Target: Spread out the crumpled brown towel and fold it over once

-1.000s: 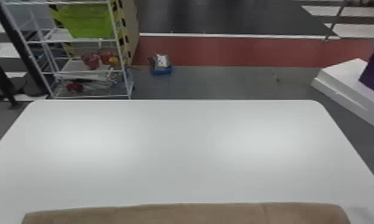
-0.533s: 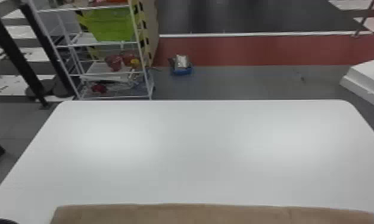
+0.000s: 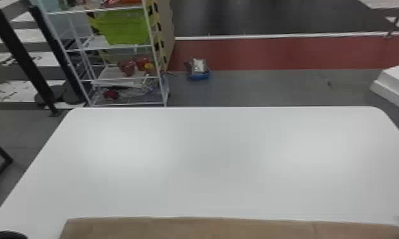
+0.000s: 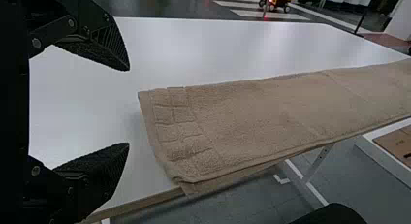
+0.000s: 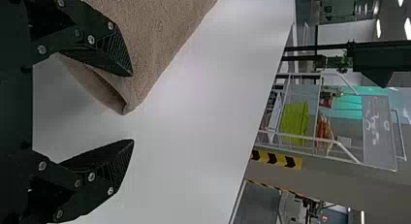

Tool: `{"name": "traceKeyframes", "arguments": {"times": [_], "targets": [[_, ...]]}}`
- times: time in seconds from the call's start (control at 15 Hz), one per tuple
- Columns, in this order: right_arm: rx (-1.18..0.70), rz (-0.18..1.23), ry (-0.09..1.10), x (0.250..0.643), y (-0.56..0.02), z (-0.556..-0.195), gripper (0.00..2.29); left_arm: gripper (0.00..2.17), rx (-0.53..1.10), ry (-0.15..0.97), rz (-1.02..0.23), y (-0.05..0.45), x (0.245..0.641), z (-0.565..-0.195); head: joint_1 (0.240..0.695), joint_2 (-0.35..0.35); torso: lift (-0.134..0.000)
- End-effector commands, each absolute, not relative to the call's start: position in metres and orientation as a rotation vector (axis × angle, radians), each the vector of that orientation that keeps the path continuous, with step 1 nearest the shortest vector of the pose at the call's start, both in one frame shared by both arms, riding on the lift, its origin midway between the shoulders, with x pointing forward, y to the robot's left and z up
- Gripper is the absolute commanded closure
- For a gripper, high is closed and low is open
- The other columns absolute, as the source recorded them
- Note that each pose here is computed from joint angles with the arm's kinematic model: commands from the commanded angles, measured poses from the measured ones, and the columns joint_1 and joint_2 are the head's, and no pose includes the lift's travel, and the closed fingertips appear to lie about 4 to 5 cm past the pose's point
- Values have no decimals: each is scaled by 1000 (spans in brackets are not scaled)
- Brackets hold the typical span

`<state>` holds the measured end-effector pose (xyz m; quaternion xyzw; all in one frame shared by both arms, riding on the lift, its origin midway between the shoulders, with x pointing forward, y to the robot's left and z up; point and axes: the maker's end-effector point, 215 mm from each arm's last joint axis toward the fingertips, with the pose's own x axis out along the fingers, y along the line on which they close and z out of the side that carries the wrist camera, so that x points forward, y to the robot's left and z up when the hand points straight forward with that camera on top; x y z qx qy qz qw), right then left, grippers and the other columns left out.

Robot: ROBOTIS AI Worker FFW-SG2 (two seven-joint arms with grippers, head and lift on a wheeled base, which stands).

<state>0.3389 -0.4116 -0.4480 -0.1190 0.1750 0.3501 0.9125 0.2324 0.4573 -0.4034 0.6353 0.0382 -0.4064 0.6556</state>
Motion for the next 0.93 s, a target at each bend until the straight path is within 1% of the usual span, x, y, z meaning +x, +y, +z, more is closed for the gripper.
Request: {"name": "traceKeyframes", "arguments": {"times": [0.0,0.2,0.67,0.73,0.87], "targets": [[-278,717,379,348,-411,-453,471,400,1445,90,-927,458,232,-403,695,97,-123],[-314,696,404,359,-414,-463,471,400,1445,88,-924,458,232,-403,695,96,-123],[-344,634,419,375,-423,-469,468,400,1448,83,-915,460,232,-400,695,76,-123],[-335,618,404,377,-427,-462,468,400,1450,81,-909,461,233,-398,695,73,-123],[-317,581,339,377,-433,-436,464,397,1452,74,-892,463,233,-394,695,67,-123]]}}
